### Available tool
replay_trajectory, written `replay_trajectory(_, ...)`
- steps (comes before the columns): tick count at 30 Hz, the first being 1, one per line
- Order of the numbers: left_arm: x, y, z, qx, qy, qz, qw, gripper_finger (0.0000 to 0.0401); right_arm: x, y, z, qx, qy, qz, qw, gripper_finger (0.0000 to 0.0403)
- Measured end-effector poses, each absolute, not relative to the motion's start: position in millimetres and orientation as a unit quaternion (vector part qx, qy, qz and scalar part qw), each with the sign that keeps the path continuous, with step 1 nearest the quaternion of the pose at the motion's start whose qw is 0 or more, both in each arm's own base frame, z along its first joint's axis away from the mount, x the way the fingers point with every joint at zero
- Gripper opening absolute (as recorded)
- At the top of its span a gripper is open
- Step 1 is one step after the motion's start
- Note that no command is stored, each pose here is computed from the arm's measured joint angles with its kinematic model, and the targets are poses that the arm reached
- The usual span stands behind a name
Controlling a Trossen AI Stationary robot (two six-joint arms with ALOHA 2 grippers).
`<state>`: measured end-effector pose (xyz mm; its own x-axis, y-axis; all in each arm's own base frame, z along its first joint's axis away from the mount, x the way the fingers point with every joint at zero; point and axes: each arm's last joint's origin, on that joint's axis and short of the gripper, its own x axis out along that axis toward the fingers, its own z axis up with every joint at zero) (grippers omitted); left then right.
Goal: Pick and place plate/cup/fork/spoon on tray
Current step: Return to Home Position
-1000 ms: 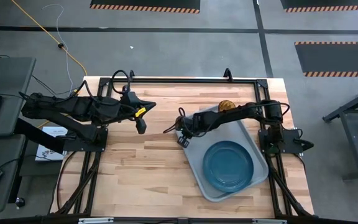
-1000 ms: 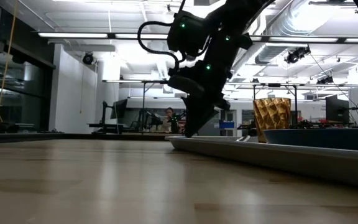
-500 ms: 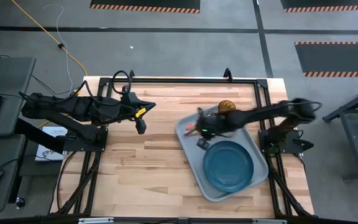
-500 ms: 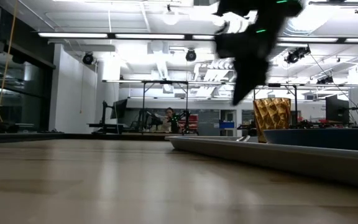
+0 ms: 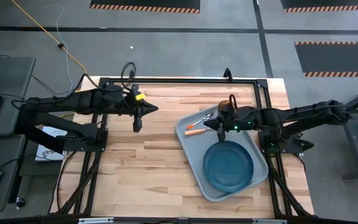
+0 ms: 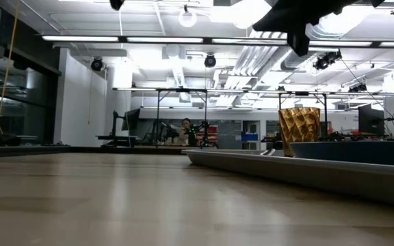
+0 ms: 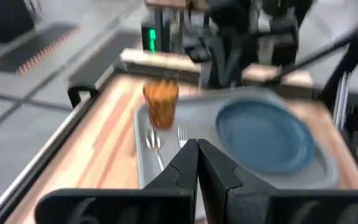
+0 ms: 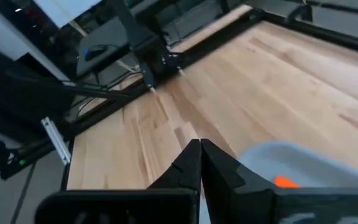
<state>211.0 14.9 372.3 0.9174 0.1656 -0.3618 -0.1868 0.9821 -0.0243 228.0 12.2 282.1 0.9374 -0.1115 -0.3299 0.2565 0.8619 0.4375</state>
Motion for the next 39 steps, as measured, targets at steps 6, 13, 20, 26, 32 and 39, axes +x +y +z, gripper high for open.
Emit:
replay_trajectory(6, 163.4, 19.8, 355.3, -0.062, 0.063, 0.098, 0.991, 0.0, 227.4, 13.3, 281.8, 0.239, 0.156, -0.077, 0.955, 0.0)
replay_trajectory(13, 120.8, 11.2, 304.9, -0.15, -0.042, 0.094, 0.983, 0.0, 228.0, 12.2, 281.3, 0.256, 0.15, -0.1, 0.95, 0.0)
replay_trajectory(20, 109.7, -1.9, 262.1, -0.194, -0.072, 0.081, 0.975, 0.0, 227.9, 11.8, 281.3, 0.272, 0.145, -0.11, 0.945, 0.0)
replay_trajectory(26, 101.6, -8.0, 247.1, -0.15, -0.052, 0.063, 0.985, 0.0, 227.9, 11.8, 281.3, 0.283, 0.144, -0.111, 0.942, 0.0)
replay_trajectory(32, 81.8, -7.0, 234.9, -0.151, -0.072, 0.019, 0.986, 0.0, 227.8, 11.8, 280.9, 0.282, 0.146, -0.112, 0.942, 0.0)
replay_trajectory(39, 81.6, -7.5, 223.1, -0.149, -0.062, 0.012, 0.987, 0.0, 227.8, 11.7, 281.1, 0.282, 0.145, -0.111, 0.942, 0.0)
